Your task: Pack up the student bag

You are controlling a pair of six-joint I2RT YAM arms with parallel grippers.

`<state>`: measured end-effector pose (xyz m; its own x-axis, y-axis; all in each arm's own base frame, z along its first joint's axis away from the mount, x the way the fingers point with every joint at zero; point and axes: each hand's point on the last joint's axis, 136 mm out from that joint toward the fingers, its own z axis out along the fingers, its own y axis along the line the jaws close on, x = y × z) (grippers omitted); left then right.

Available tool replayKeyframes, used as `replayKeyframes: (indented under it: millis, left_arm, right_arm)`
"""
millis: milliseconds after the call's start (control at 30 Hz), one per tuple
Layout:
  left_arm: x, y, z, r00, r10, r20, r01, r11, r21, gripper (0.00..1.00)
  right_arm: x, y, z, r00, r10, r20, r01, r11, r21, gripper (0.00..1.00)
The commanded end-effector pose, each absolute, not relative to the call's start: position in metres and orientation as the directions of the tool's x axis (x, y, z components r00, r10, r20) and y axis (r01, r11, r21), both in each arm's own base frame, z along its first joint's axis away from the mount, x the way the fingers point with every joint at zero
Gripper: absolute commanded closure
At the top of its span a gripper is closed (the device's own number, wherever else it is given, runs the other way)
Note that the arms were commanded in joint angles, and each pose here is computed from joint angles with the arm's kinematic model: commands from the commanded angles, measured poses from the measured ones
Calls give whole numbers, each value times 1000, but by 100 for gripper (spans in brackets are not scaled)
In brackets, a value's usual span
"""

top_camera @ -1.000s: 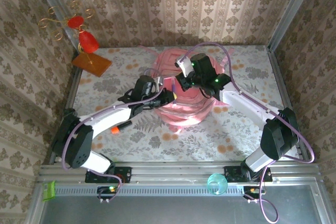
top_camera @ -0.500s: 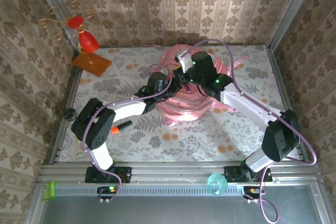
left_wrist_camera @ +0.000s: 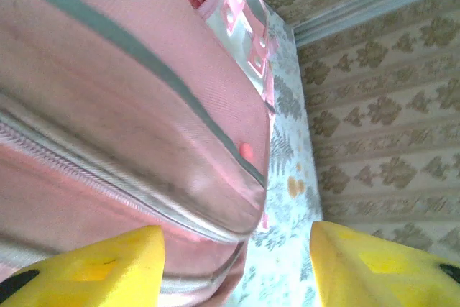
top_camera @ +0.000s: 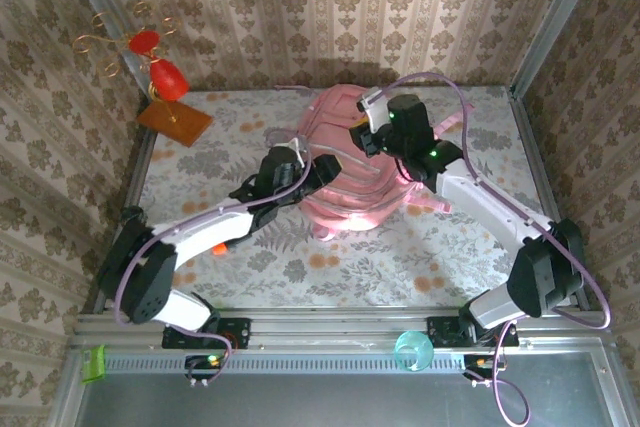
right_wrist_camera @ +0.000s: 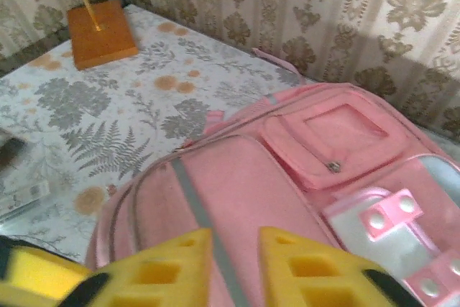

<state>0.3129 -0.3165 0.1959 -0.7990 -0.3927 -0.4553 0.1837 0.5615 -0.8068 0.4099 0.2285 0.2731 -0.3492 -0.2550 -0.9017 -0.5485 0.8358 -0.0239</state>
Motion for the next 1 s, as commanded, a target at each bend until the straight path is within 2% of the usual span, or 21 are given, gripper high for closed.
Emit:
replayKeyframes:
  millis: [0,33,100,200,333,533,667,967]
  left_arm:
    - [292,-282,177,-802,-245,-545,238,705,-668,43]
    - [289,-269,177,-797,-230,-559,239,729,-641,43]
    - [283,-240,173,-783,-201,-588,228,787,-573,41]
    - [277,-182,161,-773,-188,-606,143,879,-455,39]
    - [271,-118,147,-763,-234,-603,13,926,-377,34]
    - [270,-91,128,-771,-287,-568,-64,923,-380,31]
    - [271,-87,120,-782,-289,-552,-83,926,-367,31]
    - [264,-76,99,-808,-293,-511,-128,934,-334,29]
  right_arm:
    - [383,238,258,-309,-408,-859,-642,756,-128,60]
    - [377,242,252,-291,-441,-849,-664,732,-153,56]
    - [368,250,238,-259,-496,-829,-698,689,-194,39]
    - [364,261,212,-224,-590,-776,-724,633,-273,25]
    - [376,269,179,-218,-716,-663,-725,574,-382,21]
    - [400,276,149,-227,-806,-547,-705,524,-479,20]
    - [416,277,151,-224,-811,-540,-671,531,-518,31]
    - [424,281,165,-213,-785,-581,-668,551,-500,74]
